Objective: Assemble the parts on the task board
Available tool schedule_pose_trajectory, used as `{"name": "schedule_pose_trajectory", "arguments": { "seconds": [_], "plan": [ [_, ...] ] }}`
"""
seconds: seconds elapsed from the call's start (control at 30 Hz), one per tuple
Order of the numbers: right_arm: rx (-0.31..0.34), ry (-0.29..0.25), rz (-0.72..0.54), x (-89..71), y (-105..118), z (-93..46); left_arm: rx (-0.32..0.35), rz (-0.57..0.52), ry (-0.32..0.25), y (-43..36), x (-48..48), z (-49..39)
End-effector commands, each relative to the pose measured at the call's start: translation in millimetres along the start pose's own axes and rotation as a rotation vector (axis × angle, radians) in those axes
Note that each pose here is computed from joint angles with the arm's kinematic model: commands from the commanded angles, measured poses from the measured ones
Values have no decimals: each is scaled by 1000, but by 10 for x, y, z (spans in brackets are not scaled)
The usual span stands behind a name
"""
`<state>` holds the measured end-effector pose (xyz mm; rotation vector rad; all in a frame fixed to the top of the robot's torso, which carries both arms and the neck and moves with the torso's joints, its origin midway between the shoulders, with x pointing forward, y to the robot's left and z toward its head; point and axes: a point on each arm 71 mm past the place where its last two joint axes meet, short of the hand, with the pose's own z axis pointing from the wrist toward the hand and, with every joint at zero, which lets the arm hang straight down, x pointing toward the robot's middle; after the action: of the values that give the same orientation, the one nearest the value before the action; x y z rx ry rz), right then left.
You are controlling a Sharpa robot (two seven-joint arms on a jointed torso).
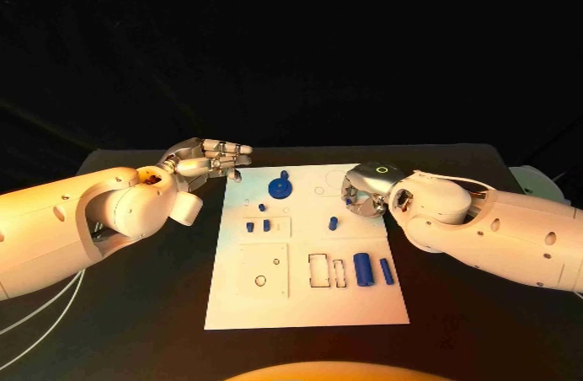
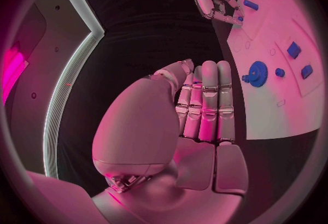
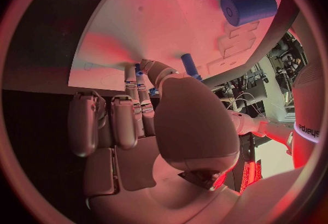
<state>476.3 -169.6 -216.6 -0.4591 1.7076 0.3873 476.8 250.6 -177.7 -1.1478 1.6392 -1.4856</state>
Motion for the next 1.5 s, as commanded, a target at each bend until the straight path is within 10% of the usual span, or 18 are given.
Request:
{"name": "schedule_pose_trajectory", "arguments": {
  "seconds": [0.03,0.5,1.5],
  "plan": [
    [3,29,-20,58,20,4,6,-11,32,-7,38,0],
    [18,28,-69,89,38,20,0,-8,27,-4,31,-1],
    [-28,-173,-6,-102,94,-116,-24,14,26,16,-6,1]
  ]
}}
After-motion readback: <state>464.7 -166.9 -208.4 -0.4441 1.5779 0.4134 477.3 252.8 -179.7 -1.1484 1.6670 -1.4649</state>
